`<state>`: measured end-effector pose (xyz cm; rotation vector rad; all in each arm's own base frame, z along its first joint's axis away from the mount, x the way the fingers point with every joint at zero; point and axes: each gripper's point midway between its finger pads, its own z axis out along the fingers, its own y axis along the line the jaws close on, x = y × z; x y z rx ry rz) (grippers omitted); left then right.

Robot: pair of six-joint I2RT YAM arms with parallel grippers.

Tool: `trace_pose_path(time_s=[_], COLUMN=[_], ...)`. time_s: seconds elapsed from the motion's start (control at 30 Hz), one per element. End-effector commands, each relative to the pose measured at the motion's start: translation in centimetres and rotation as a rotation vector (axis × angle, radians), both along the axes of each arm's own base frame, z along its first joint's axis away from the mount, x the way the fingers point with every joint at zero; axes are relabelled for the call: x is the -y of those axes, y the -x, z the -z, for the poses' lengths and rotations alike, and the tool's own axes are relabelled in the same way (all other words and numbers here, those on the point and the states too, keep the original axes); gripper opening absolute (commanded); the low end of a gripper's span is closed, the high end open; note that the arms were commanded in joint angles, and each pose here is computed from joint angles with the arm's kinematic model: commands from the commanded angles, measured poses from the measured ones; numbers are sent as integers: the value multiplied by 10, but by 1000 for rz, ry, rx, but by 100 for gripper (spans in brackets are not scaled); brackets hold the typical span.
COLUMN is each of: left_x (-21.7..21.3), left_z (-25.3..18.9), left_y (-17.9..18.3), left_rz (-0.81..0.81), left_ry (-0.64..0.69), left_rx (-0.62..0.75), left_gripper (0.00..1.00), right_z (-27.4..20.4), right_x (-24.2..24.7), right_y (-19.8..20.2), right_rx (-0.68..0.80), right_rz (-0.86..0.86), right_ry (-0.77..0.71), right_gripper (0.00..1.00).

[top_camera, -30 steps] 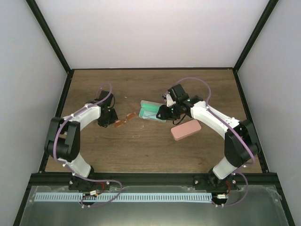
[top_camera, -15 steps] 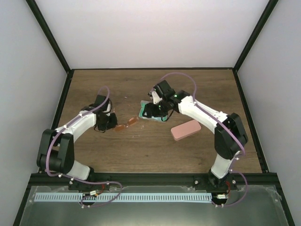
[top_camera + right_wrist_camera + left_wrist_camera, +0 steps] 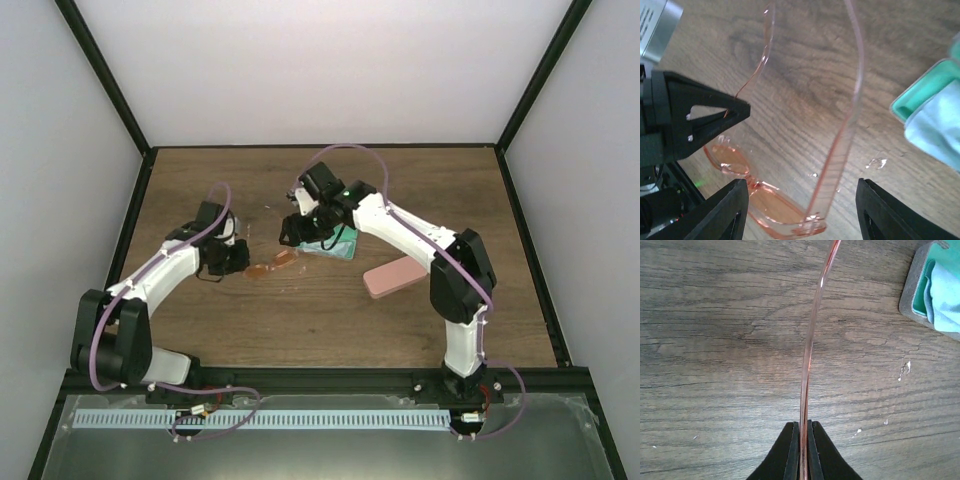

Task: Organize the sunglasses
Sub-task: Fold the sunglasses at the center of the board.

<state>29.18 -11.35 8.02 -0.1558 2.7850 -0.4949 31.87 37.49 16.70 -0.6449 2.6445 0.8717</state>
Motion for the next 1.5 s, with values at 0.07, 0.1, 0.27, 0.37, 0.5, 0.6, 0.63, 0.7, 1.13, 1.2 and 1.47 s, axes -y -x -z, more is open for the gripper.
trace_pose_path(time_s=[0.07,0.1,0.27,0.37,0.5,0.6,0.63,0.7,1.13,1.2,1.47], left_x=[14,15,14,14,14,15,15,15,10,8,-21], left_z=[-10,-12,-15,-17,-15,-16,-17,-17,-12,-8,-7], left_y=[-12,-13,-15,-14,-15,-17,-19,-20,-20,-19,-17], left_rz=[23,25,34,34,31,30,29,31,29,15,-131], left_ry=[64,67,57,52,53,55,56,53,18,14,-68], left_rx=[29,30,34,36,31,33,36,38,27,19,177], left_gripper=[4,4,4,4,4,4,4,4,4,4,4], right_z=[8,10,21,25,27,32,34,38,22,1,-40], right_x=[0,1,-2,-5,-13,-18,-20,-23,-20,-12,19], right_y=[14,13,12,13,21,31,35,44,49,32,5], right_rx=[5,5,-3,-5,11,21,22,19,138,175,212], right_rz=[-45,-42,-47,-62,-106,-154,-172,-213,-207,-100,80], right_ry=[35,41,46,49,57,76,79,80,98,72,3], right_gripper=[61,59,45,30,17,15,14,14,18,23,40])
